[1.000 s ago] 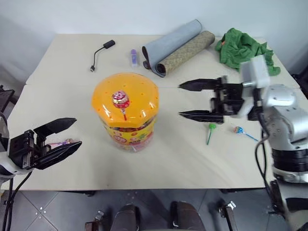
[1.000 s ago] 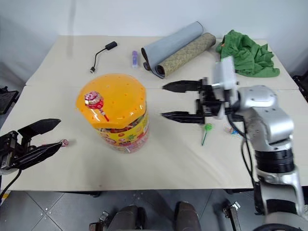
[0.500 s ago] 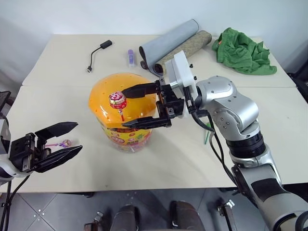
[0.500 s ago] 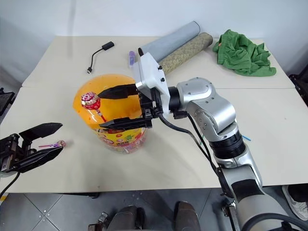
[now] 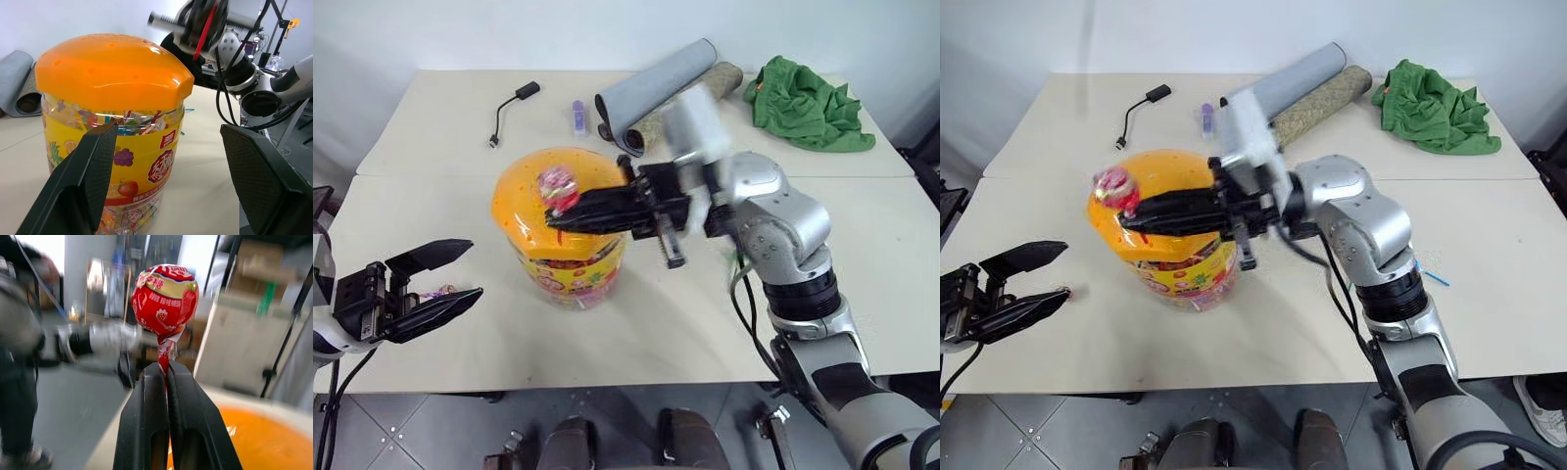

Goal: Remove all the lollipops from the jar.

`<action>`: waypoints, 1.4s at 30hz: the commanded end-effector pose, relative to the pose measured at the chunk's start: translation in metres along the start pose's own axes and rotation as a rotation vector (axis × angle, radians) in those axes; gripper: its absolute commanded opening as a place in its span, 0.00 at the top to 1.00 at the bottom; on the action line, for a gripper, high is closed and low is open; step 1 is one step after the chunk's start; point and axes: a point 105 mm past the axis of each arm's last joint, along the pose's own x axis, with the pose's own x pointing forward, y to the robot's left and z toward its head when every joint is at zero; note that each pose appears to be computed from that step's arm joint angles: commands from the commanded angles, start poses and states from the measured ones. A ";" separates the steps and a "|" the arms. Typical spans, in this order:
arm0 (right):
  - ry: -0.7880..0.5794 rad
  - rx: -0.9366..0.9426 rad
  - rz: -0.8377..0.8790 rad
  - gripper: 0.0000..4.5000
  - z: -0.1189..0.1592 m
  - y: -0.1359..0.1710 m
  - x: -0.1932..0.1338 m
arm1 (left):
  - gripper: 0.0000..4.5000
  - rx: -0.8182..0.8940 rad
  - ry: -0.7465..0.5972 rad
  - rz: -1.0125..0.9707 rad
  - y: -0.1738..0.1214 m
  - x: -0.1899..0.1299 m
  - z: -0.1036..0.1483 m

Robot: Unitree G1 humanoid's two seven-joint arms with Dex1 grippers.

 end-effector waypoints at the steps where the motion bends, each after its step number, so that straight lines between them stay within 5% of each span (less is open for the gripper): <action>1: -0.054 -0.044 -0.145 1.00 0.031 -0.015 -0.038 | 0.21 0.029 0.019 -0.082 -0.011 0.009 0.002; 7: 0.331 -0.028 -0.426 1.00 0.016 -0.010 -0.147 | 0.21 0.074 0.058 -0.170 -0.025 0.022 -0.004; 11: 0.888 0.043 -0.668 1.00 -0.023 0.033 -0.269 | 0.21 0.108 0.179 -0.289 -0.035 0.023 -0.023; 20: 1.235 0.119 -0.888 1.00 -0.053 0.085 -0.353 | 0.21 0.169 0.223 -0.309 -0.022 0.026 -0.035; 22: 1.238 0.141 -0.880 1.00 -0.061 0.098 -0.356 | 0.21 0.176 0.242 -0.282 -0.015 0.026 -0.036; 29: 1.130 0.139 -0.919 0.45 -0.055 0.102 -0.351 | 0.21 0.152 0.256 -0.155 0.000 0.020 -0.035; 35: 0.685 -0.078 -0.889 0.01 -0.025 0.070 -0.289 | 0.21 0.157 0.312 0.066 0.025 -0.006 -0.045; 42: 0.545 -0.090 -0.624 0.01 -0.060 0.066 -0.203 | 0.21 0.238 0.373 0.343 0.056 -0.030 -0.060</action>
